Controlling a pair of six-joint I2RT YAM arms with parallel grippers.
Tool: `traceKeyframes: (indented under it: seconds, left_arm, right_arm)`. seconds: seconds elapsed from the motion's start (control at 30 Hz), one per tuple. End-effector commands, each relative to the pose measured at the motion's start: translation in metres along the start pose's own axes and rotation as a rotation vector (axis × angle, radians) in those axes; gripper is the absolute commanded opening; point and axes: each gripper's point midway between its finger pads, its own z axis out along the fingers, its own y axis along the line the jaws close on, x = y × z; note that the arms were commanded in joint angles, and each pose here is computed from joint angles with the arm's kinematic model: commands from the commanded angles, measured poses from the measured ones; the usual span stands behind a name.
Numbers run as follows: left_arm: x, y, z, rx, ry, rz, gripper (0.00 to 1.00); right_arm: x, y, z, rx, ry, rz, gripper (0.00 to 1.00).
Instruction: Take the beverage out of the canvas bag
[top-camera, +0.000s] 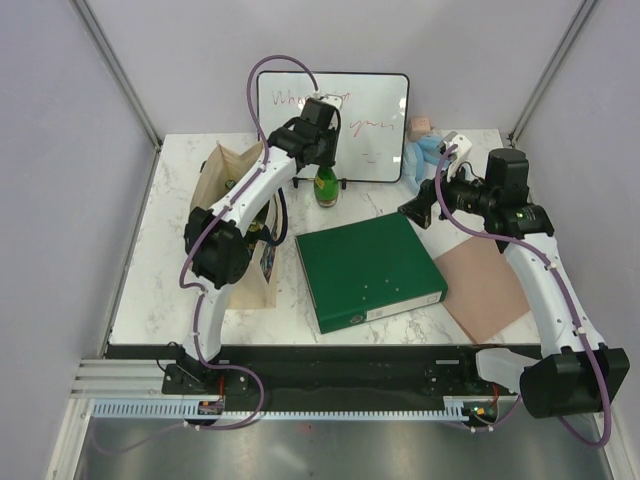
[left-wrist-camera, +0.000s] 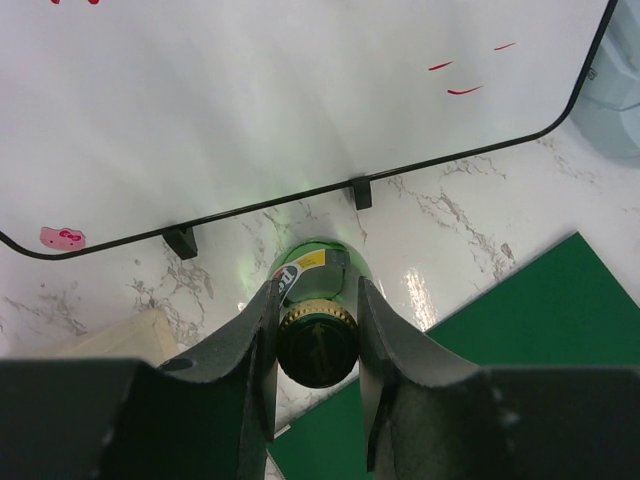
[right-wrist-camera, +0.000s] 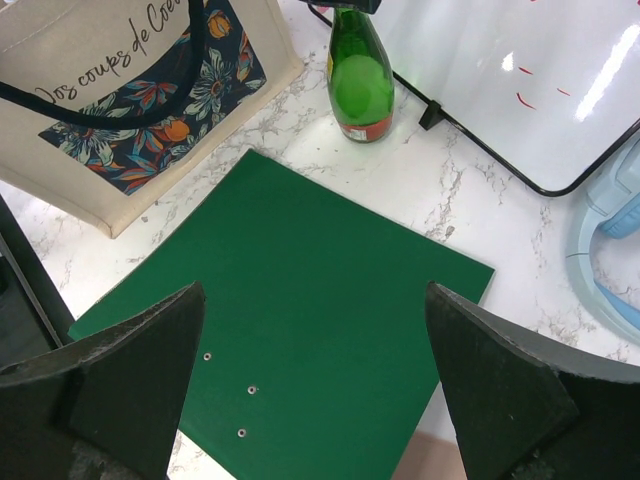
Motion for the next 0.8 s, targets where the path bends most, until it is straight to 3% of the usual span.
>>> traceKeyframes:
  seconds: [0.0,0.17,0.27,0.3,0.4,0.57,0.67,0.7,0.77]
  left_arm:
    - [-0.06,0.008,-0.012,-0.013,-0.213,-0.005,0.02]
    - [-0.054,0.013,-0.006,-0.035,-0.2,0.004,0.07]
    - [-0.048,0.014,-0.006,-0.037,-0.187,0.007,0.34]
    - [-0.046,0.015,-0.006,-0.038,-0.182,0.007,0.55]
    - [-0.044,0.017,-0.013,-0.043,-0.178,0.005,0.8]
    - [-0.071,0.018,-0.053,-0.03,-0.25,-0.027,0.9]
    - [-0.099,0.016,-0.11,0.014,-0.338,-0.062,0.94]
    - [-0.113,0.018,-0.146,0.029,-0.392,-0.077,0.95]
    - [-0.108,0.02,-0.172,0.048,-0.401,-0.085,0.97]
  right_arm:
    - [-0.003,-0.003,0.003,-0.009,-0.015,-0.028,0.98]
    - [-0.001,-0.004,0.005,-0.015,-0.006,-0.022,0.98]
    - [0.0,-0.004,0.006,-0.022,-0.004,-0.023,0.98]
    - [-0.001,-0.004,0.006,-0.023,-0.003,-0.025,0.98]
    - [-0.003,-0.004,0.007,-0.032,0.002,-0.032,0.98]
    - [-0.001,0.004,0.01,-0.085,0.052,-0.06,0.98]
    - [-0.006,0.018,0.017,-0.144,0.094,-0.141,0.98]
    - [-0.019,0.023,0.019,-0.157,0.085,-0.175,0.98]
    - [-0.019,0.04,0.033,-0.219,0.122,-0.208,0.98]
